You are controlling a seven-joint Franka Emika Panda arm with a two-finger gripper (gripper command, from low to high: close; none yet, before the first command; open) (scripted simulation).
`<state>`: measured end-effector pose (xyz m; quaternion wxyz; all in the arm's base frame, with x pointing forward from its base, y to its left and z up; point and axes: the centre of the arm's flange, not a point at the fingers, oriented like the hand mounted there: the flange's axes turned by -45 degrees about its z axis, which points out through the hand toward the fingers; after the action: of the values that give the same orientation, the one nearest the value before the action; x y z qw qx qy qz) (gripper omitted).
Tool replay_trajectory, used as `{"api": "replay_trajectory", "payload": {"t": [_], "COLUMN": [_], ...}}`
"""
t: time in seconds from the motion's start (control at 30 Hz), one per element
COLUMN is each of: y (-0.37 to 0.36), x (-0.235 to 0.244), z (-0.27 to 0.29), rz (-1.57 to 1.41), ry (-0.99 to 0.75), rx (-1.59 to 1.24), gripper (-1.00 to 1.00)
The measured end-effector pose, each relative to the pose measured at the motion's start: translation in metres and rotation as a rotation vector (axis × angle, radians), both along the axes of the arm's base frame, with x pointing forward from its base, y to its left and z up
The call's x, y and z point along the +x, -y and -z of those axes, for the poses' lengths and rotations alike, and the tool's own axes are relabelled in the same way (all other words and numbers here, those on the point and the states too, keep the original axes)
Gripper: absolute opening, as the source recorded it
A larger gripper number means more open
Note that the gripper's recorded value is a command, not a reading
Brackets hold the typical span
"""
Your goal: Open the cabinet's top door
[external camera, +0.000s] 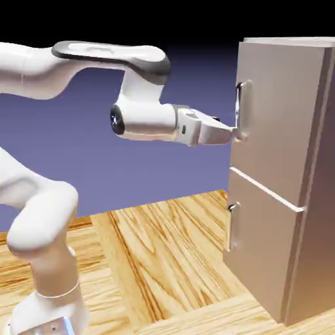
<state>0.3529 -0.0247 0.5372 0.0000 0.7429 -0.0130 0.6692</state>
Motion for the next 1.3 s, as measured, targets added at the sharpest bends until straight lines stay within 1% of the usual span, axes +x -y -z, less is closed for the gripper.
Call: {"api": "replay_trajectory", "payload": {"t": [0.23, 0.3, 0.43, 0.47, 0.53, 0.9, 1.3], "y": [-0.021, -0.022, -0.019, -0.019, -0.019, 0.016, 0.064], "x": [0.003, 0.004, 0.053, 0.053, 0.053, 0.005, -0.038], "z": [-0.006, -0.006, -0.006, -0.006, -0.006, -0.006, -0.006], "rz": [0.047, 0.050, 0.050, 0.050, 0.050, -0.174, -0.417], "ry": [0.099, 0.104, 0.104, 0.104, 0.104, 0.106, 0.106], "rx": [-0.021, -0.022, -0.022, -0.022, -0.022, -0.010, 0.000], "gripper": [0.00, 0.00, 0.00, -1.00, -1.00, -1.00, -1.00]}}
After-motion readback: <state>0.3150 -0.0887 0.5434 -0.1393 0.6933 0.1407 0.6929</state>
